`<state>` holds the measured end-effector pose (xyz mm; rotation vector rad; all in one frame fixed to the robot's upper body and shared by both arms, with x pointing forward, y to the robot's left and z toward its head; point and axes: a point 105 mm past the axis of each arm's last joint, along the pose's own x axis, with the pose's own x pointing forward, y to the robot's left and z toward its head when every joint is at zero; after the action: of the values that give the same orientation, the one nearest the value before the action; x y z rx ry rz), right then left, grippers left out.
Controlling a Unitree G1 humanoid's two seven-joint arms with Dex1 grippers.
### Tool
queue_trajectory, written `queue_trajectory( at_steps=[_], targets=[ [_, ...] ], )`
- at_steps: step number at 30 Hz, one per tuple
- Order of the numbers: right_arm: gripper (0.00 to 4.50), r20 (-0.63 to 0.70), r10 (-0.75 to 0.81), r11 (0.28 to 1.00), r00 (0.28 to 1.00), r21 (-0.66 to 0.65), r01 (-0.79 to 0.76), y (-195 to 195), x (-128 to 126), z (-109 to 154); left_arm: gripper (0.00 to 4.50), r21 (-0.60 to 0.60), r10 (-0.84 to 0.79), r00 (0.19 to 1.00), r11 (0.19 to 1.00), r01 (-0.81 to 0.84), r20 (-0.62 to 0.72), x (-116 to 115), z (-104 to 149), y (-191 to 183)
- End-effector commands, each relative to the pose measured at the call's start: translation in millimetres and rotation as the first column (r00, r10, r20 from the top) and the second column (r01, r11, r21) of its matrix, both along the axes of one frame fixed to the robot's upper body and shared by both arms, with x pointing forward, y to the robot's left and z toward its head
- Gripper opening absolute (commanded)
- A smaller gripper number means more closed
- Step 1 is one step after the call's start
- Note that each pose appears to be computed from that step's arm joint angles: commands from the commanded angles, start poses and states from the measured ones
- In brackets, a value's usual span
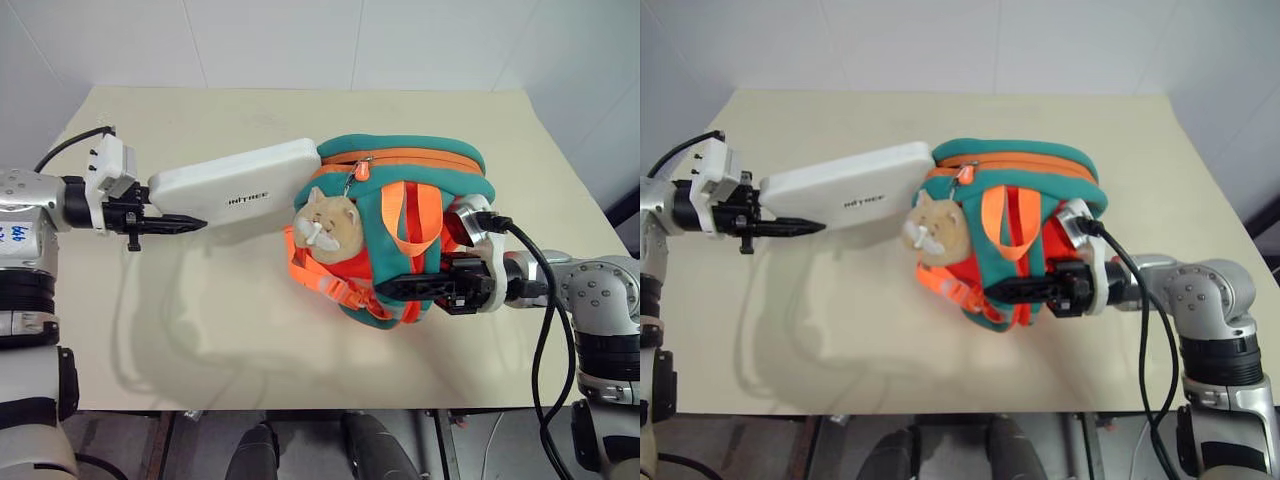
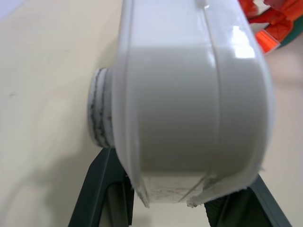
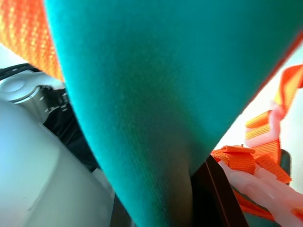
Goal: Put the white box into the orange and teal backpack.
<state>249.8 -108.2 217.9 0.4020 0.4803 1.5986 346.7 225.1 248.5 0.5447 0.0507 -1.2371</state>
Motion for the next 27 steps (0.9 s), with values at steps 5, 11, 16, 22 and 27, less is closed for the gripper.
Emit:
queue_trajectory(
  at_steps=[5,11,16,22,27],
  targets=[
    [0.02,0.059,0.097,0.995,0.994,0.000,-0.097,5.1,-12.9,17.9,1.42,0.195,-0.144,0.989,0.970,0.145,-0.020,1.8,21.5,-23.6],
    [0.02,0.066,0.107,0.994,0.992,-0.004,-0.107,6.4,-12.8,19.4,1.42,0.312,-0.208,0.977,0.926,0.210,-0.042,13.9,32.1,-52.7],
    [0.02,0.076,0.118,0.993,0.990,0.003,-0.119,11.5,-13.3,19.7,1.42,0.317,-0.341,0.938,0.884,0.343,-0.064,19.8,27.3,-103.4],
    [0.02,0.085,0.121,0.992,0.989,0.014,-0.123,17.5,-14.6,17.1,1.42,0.231,-0.485,0.872,0.842,0.487,-0.070,16.2,28.8,-166.1],
    [0.02,0.100,0.114,0.993,0.988,0.029,-0.118,23.3,-17.6,15.1,1.42,0.205,-0.535,0.841,0.818,0.538,-0.075,14.2,23.7,-201.2]
  ],
)
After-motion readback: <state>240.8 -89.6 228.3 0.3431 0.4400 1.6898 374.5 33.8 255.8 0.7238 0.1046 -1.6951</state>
